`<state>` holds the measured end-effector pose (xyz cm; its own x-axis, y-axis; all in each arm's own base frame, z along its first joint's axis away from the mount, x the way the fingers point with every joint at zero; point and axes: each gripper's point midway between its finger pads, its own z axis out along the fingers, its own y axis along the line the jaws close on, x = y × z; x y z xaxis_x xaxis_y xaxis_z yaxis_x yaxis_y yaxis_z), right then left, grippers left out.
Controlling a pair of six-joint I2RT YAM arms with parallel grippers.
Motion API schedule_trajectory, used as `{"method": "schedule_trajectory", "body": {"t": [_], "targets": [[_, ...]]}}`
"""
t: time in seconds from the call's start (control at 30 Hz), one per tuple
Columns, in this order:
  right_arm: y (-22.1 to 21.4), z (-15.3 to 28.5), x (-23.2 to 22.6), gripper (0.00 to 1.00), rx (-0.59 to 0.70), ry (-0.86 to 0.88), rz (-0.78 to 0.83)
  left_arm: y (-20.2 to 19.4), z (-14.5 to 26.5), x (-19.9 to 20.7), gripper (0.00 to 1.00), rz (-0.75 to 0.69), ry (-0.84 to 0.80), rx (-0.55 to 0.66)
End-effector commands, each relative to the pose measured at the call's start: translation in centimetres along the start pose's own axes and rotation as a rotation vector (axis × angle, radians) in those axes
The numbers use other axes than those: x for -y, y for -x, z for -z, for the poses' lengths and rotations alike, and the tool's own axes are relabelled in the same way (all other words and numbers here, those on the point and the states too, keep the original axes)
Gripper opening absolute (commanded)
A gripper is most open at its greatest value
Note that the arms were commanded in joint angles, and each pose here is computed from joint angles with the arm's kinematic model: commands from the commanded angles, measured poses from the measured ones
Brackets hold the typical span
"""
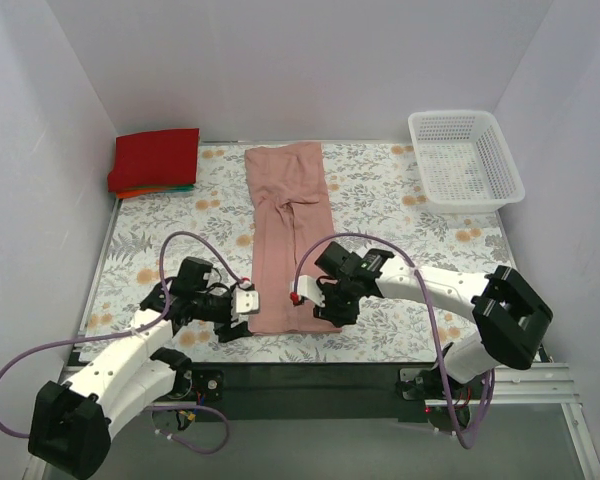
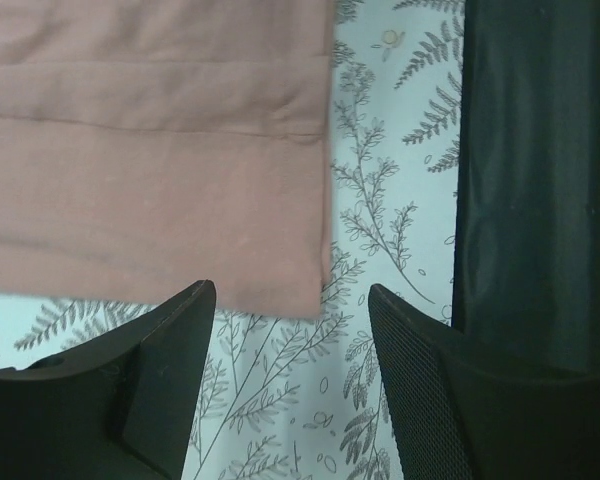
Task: Fold and stack the t-shirts
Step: Fold the tshirt
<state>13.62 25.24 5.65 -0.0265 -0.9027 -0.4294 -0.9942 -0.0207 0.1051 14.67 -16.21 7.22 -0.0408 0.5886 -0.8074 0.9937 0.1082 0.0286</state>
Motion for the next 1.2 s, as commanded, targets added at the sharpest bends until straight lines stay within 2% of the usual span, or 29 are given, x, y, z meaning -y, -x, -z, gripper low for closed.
{"method": "schedule_trajectory", "body": {"t": [0.0,0.33,0.63,0.77,0.97,1.17], "targets": [[1.5,-0.1,0.5,0.39,0.049,-0.099,0.101,0.8,-0.9,-0.8,0.61,-0.169,0.048,0.009],[1.0,-2.4,-1.4,0.39,0.052,-0.102,0.150,-0.7,-2.7,0.0,0.58,-0.256,0.003,-0.039],[-1.5,-4.4,-1.5,0.40,-0.011,-0.105,0.150,-1.5,-4.0,0.3,0.58,-0.281,-0.028,-0.080],[-2.3,-4.9,-1.8,0.40,-0.028,-0.096,0.148,-2.2,-4.3,0.6,0.54,-0.308,-0.044,-0.105],[-3.0,-5.3,-2.4,0.32,-0.047,-0.080,0.149,-2.8,-4.3,1.9,0.49,-0.347,-0.067,-0.123],[-3.7,-5.8,-3.4,0.18,-0.073,-0.058,0.177,-4.5,-4.5,2.2,0.36,-0.317,-0.081,-0.191]]}}
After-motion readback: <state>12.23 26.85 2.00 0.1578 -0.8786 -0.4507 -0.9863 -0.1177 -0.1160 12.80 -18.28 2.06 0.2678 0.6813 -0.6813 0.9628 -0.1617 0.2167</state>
